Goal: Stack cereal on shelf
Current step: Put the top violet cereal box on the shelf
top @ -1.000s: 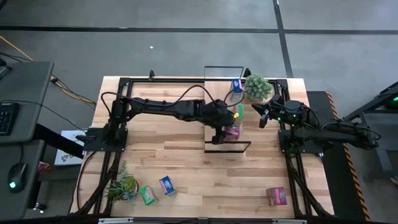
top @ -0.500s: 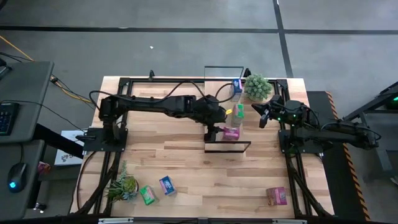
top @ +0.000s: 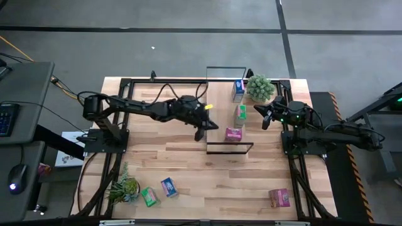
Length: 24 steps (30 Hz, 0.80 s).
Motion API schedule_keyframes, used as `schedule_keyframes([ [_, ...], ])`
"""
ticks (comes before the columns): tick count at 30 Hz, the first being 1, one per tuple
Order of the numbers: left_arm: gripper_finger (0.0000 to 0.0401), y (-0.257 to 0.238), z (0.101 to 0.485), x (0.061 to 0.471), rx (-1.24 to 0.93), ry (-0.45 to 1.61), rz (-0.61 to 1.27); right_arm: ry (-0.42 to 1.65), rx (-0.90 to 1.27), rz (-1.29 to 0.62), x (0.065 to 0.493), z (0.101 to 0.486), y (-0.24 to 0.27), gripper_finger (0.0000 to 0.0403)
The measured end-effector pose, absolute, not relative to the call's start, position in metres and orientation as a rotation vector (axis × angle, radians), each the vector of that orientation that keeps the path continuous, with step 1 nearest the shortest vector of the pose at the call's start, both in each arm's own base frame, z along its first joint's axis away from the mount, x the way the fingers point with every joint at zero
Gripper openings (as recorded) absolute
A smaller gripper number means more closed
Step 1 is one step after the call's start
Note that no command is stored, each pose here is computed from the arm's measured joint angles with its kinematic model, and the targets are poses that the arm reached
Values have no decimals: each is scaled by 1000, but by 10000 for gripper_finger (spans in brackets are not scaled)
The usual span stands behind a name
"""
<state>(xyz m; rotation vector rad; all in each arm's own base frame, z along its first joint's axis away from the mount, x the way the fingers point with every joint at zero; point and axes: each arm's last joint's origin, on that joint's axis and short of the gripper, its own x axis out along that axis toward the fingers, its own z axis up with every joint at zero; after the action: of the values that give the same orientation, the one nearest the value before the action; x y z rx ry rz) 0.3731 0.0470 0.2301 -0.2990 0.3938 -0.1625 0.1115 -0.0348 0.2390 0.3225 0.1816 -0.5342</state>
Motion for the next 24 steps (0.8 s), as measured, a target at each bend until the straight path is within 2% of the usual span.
schedule_keyframes([
  [10, 0, 76, 193, 391, -858, 611, -255, 181, 321, -534, 112, 239, -35, 0],
  [16, 0, 68, 192, 398, -913, 656, -267, 182, 319, -534, 112, 239, -35, 0],
  [24, 0, 48, 194, 403, -857, 649, -283, 186, 303, -532, 112, 239, -35, 0],
])
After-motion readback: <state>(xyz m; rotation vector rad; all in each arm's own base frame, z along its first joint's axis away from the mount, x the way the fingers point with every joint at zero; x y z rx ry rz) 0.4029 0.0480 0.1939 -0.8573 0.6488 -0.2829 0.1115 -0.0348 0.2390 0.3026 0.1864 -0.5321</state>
